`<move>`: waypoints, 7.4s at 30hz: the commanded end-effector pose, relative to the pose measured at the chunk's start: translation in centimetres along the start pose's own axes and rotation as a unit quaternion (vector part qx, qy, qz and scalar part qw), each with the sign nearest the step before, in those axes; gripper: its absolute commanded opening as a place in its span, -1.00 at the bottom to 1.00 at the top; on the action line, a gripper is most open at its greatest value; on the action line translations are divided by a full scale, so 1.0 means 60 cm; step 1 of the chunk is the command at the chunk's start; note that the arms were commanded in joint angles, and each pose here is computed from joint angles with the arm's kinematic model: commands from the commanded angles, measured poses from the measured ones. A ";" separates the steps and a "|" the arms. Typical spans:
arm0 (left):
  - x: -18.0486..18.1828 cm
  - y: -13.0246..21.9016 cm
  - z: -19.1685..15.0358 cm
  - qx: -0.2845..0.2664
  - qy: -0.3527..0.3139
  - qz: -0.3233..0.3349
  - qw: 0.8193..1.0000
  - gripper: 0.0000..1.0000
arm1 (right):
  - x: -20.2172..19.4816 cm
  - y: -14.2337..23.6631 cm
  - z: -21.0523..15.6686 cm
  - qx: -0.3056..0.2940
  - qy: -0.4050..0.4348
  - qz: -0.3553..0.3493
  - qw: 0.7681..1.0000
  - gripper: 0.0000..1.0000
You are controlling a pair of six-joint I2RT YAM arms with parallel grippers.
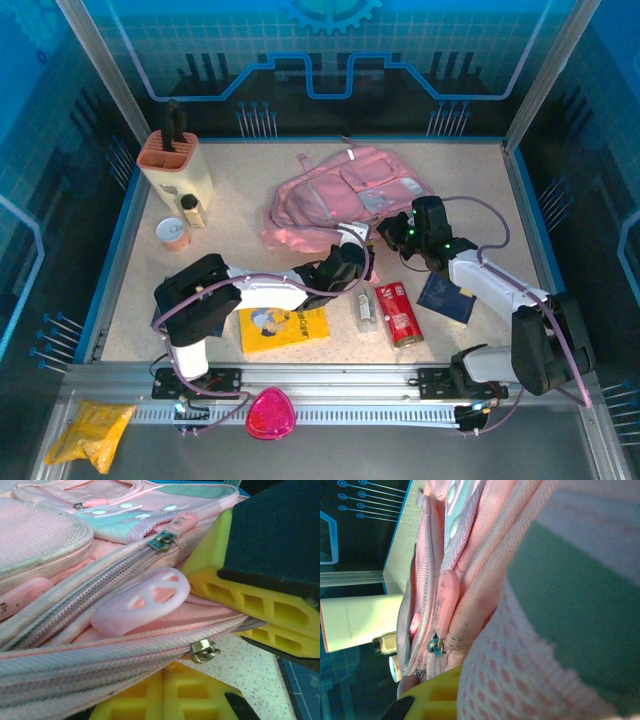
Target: Pack the student bag
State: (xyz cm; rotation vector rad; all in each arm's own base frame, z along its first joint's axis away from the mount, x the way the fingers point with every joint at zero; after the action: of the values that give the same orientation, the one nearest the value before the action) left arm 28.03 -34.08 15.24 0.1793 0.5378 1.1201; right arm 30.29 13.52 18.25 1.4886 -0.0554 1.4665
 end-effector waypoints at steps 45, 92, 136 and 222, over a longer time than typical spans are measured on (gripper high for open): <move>0.035 0.013 0.035 -0.085 -0.015 0.099 0.991 -0.07 | 0.082 0.016 -0.055 0.010 -0.040 0.067 0.997 -1.00; 0.094 0.072 0.018 0.052 0.042 0.051 0.996 -1.00 | 0.053 0.009 0.013 -0.067 -0.045 0.033 0.996 -1.00; 0.064 0.026 0.043 0.189 0.110 0.053 0.974 -1.00 | -0.017 -0.023 0.062 0.109 0.017 0.014 0.994 0.28; -0.004 0.010 0.048 0.288 0.116 -0.028 0.950 -1.00 | -0.044 -0.077 -0.023 0.145 -0.019 -0.003 0.989 0.34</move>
State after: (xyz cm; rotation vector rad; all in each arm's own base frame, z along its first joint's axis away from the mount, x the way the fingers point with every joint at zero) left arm 28.70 -32.56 16.09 0.5765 1.0971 0.9465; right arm 30.90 14.23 13.26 1.7477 0.1929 1.4674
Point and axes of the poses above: each hand's point on the last joint's axis, 136 mm out from that joint toward the fingers, its own y axis back along the fingers, its own x axis along the line the jaws close on, z = x × y, the point moved 7 cm from there along y, back along the fingers, and after that the axes turned 5 degrees about y, right-handed, at the moved point
